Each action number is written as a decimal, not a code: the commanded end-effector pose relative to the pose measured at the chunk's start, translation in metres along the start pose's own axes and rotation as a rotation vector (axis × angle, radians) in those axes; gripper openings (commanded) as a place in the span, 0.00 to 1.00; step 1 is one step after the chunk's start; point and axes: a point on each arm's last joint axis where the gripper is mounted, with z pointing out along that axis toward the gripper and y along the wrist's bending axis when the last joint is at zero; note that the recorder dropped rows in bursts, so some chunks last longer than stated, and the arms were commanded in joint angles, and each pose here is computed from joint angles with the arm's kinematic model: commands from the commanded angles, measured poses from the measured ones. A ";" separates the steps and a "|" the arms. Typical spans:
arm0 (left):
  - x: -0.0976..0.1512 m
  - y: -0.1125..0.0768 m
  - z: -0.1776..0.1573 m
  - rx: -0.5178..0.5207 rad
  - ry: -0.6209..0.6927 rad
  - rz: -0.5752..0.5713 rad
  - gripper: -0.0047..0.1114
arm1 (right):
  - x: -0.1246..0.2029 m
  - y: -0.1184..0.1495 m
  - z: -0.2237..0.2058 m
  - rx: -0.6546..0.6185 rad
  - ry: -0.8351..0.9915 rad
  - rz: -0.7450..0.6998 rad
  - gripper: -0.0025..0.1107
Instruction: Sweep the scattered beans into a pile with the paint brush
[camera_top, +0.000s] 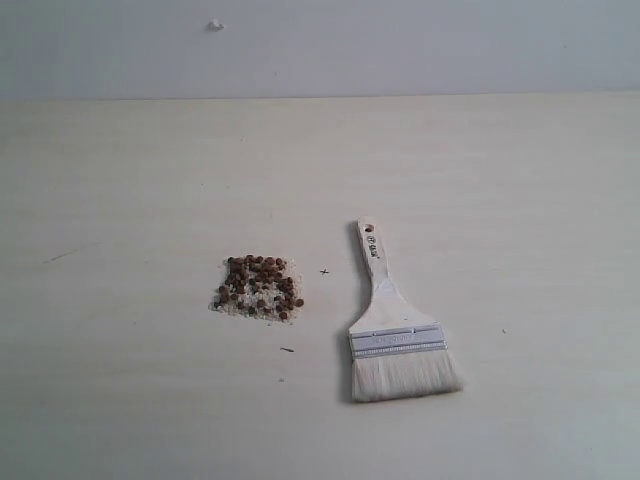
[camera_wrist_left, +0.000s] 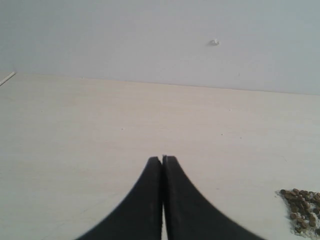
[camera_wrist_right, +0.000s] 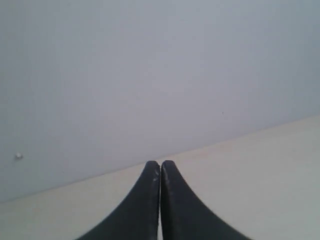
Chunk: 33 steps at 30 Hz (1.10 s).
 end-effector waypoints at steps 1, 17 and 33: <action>0.001 -0.001 0.000 0.012 0.002 -0.005 0.04 | -0.006 0.000 -0.011 -0.014 -0.055 0.007 0.02; 0.001 -0.001 0.000 0.012 0.002 -0.005 0.04 | -0.006 -0.003 -0.048 -0.075 -0.120 -0.116 0.02; 0.001 -0.001 0.000 0.016 0.002 -0.005 0.04 | 0.042 -0.021 -0.071 -0.038 -0.117 -0.345 0.02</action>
